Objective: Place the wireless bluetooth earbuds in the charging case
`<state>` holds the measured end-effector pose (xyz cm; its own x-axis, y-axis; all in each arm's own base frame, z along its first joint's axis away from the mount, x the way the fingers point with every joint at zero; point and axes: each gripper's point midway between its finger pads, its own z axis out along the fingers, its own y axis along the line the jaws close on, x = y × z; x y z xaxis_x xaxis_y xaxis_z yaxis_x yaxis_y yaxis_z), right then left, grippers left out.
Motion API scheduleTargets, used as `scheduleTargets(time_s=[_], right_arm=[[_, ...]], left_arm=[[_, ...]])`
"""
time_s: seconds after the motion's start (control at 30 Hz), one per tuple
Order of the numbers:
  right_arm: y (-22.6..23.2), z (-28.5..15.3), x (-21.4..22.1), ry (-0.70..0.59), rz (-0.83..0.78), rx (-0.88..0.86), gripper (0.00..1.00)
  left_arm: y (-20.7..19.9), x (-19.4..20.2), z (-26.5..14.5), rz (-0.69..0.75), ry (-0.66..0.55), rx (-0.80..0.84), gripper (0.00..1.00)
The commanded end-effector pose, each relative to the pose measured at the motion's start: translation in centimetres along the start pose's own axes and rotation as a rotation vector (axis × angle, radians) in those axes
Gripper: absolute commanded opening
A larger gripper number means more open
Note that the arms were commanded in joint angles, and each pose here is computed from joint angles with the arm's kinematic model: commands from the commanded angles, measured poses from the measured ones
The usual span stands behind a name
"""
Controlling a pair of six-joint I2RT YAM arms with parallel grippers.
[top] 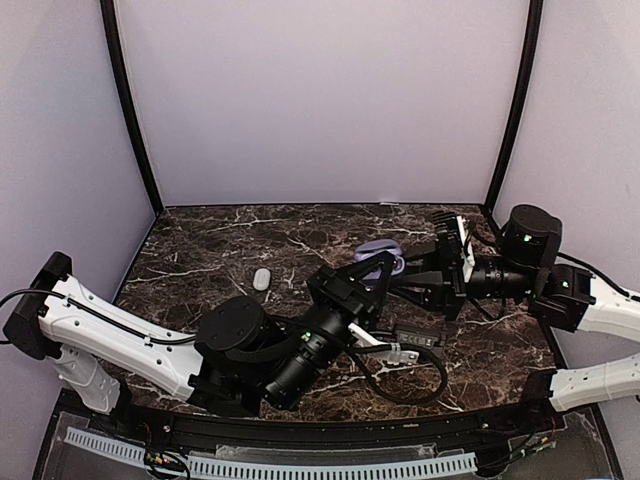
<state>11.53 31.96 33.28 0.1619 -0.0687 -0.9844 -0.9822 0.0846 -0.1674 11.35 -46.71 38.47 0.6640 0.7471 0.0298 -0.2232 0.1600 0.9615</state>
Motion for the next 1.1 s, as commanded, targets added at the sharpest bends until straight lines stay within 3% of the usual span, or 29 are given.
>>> scheduleTargets(time_s=[0.0,1.07], right_arm=[[0.4,-0.2,-2.2,-0.054,-0.026,-0.019,0.0],[0.2,-0.2,-2.7,-0.07,-0.016,-0.009,0.0]], left_arm=[[1.8,0.8,0.3,-0.042,0.016,-0.043,0.0],[-0.5,0.0,0.4,-0.031,-0.008,0.037,0.0]])
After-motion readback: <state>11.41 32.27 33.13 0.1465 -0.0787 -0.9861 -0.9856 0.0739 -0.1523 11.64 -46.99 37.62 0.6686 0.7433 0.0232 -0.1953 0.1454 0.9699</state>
